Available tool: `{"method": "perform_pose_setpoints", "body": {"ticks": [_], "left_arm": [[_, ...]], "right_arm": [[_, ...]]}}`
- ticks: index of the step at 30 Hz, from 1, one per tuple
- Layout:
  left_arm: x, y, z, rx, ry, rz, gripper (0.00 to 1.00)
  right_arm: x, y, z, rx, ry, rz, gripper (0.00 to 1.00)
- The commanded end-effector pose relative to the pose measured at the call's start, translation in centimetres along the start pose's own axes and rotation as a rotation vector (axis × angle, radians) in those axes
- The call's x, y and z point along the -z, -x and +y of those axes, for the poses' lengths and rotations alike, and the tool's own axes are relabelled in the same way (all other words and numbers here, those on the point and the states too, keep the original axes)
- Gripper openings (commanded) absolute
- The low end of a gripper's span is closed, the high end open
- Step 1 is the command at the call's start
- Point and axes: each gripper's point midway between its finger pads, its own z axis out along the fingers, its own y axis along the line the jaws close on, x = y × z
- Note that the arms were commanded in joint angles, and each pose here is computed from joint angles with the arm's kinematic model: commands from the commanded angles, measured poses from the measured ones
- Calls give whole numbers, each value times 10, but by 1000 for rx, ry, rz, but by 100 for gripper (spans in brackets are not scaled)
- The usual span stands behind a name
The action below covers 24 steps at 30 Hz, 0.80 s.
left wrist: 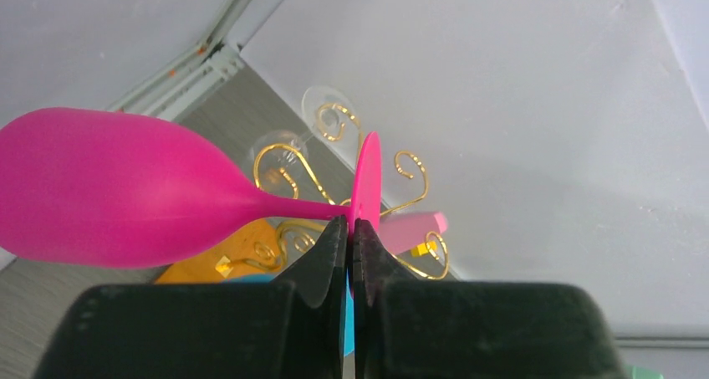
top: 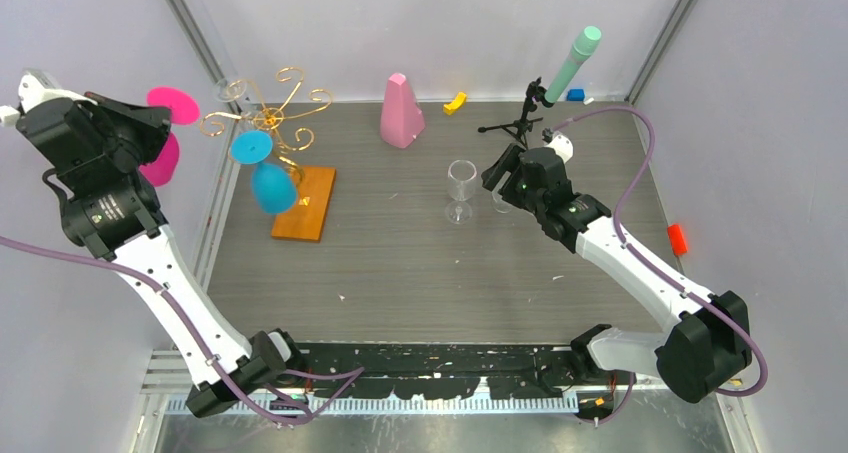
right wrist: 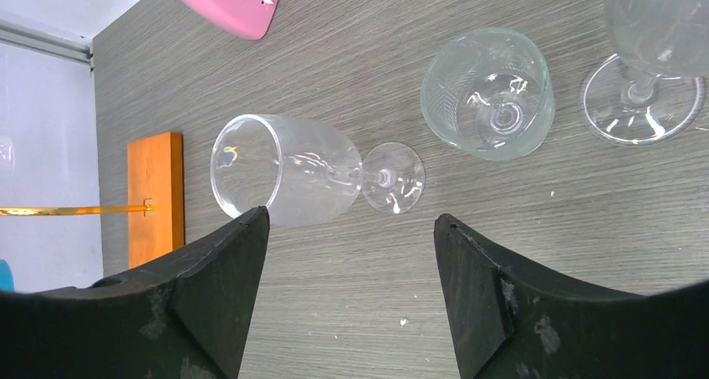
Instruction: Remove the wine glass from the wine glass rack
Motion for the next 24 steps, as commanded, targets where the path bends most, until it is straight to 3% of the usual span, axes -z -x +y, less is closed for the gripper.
{"method": "perform_pose_setpoints", "body": {"ticks": [1,8,14,24], "left_arm": [[16,21,-17,-91,-28,-62,0],[38,39,-76,-133,-246,-73,0],[48,32,-126,-92,-500,26,0],[59,-43,-212,22,-877,316,0]], "right_arm": [[8,24,22,-37,64,-57,77],[12,30,28,-38,78,-65,77],[18,37,41,-47,138,-73,82],[43,50,110,-136,492,-71,89]]}}
